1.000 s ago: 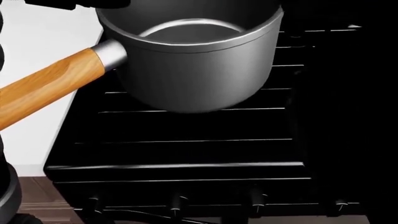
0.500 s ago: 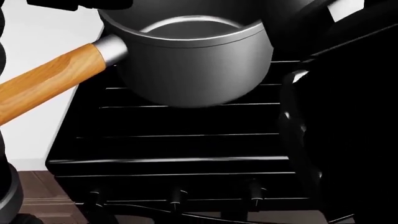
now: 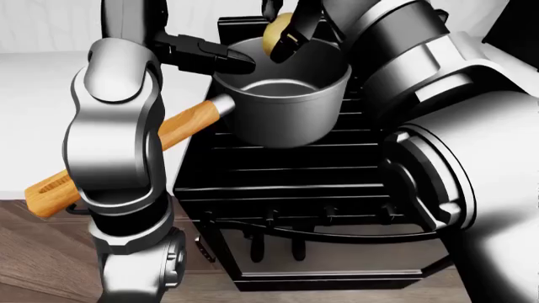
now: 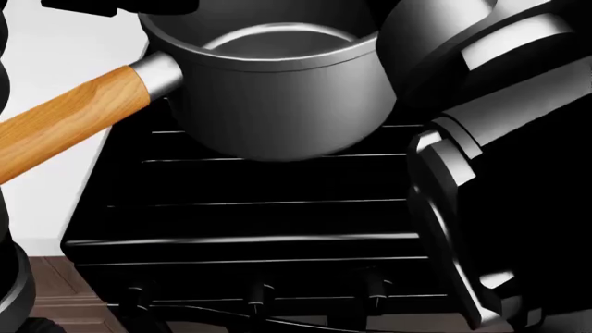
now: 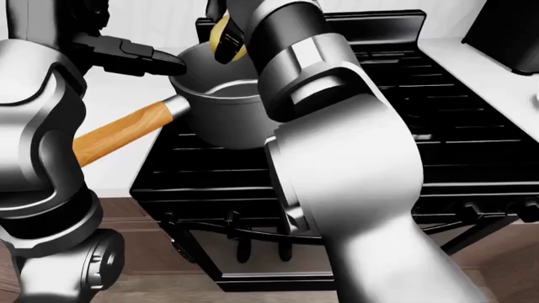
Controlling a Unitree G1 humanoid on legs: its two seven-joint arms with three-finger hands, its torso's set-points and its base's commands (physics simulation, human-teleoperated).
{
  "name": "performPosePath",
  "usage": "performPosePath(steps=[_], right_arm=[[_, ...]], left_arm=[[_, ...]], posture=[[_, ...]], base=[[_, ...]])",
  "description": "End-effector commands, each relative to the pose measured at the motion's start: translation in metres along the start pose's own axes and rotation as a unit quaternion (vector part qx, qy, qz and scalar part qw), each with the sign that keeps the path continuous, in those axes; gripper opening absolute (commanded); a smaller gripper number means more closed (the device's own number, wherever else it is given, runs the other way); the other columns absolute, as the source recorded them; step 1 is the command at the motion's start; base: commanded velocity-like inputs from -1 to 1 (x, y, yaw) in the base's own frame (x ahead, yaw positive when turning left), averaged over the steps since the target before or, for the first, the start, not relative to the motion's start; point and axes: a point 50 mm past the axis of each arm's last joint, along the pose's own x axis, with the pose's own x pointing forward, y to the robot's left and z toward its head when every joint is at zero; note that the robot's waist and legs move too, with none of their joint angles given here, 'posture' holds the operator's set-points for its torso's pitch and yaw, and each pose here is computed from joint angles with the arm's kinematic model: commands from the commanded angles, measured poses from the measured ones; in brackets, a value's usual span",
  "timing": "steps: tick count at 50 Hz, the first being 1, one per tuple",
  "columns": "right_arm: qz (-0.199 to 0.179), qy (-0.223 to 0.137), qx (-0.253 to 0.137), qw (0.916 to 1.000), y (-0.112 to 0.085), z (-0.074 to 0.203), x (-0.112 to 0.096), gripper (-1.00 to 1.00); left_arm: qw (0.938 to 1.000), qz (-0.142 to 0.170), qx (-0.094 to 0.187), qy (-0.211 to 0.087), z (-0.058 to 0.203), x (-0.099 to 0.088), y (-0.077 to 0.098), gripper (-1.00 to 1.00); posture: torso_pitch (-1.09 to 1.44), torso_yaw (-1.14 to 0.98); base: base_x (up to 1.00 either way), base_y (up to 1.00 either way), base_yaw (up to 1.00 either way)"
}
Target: Pick the potato from the plate and place it in the pan.
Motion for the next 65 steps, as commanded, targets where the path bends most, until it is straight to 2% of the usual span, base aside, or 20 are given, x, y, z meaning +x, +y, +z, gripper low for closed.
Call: performPosePath(steps=[1,11,35,36,37,38,54,65], right_arm=[[-0.043,-0.031,-0.011,0.9985,-0.02,0.017,-0.013,-1.0],[-0.042,-0.009,-0.029,0.9987,-0.017,0.008,-0.008,-1.0],[-0.029,0.006,-0.03,0.9991,-0.011,0.0,-0.004,-1.0],[-0.029,0.006,-0.029,0.9991,-0.011,0.0,-0.004,-0.75],[-0.028,0.007,-0.03,0.9991,-0.011,0.0,-0.004,0.18],[-0.026,0.009,-0.031,0.9991,-0.011,-0.001,-0.004,1.0],[-0.02,0.01,-0.035,0.9991,-0.01,-0.001,-0.004,1.0],[-0.049,-0.007,-0.03,0.9983,-0.016,0.003,-0.005,1.0]], left_arm=[[0.9991,0.014,0.001,-0.04,0.016,-0.002,0.006,1.0],[0.9991,0.014,0.002,-0.04,0.016,-0.002,0.004,1.0],[0.9991,0.013,0.002,-0.041,0.016,-0.002,0.003,1.0],[0.9991,0.013,0.002,-0.041,0.016,-0.002,0.003,1.0],[0.9991,0.013,0.002,-0.041,0.016,-0.002,0.003,1.0],[0.9991,0.013,0.002,-0.041,0.016,-0.002,0.003,1.0],[0.9991,0.012,0.002,-0.041,0.016,-0.001,0.003,1.0],[0.9991,0.013,0.002,-0.041,0.017,-0.002,0.003,1.0]], posture=[[0.0,0.0],[0.0,0.0],[0.0,0.0],[0.0,0.0],[0.0,0.0],[0.0,0.0],[0.0,0.0],[0.0,0.0]], base=[[0.0,0.0,0.0],[0.0,0.0,0.0],[0.0,0.0,0.0],[0.0,0.0,0.0],[0.0,0.0,0.0],[0.0,0.0,0.0],[0.0,0.0,0.0],[0.0,0.0,0.0]])
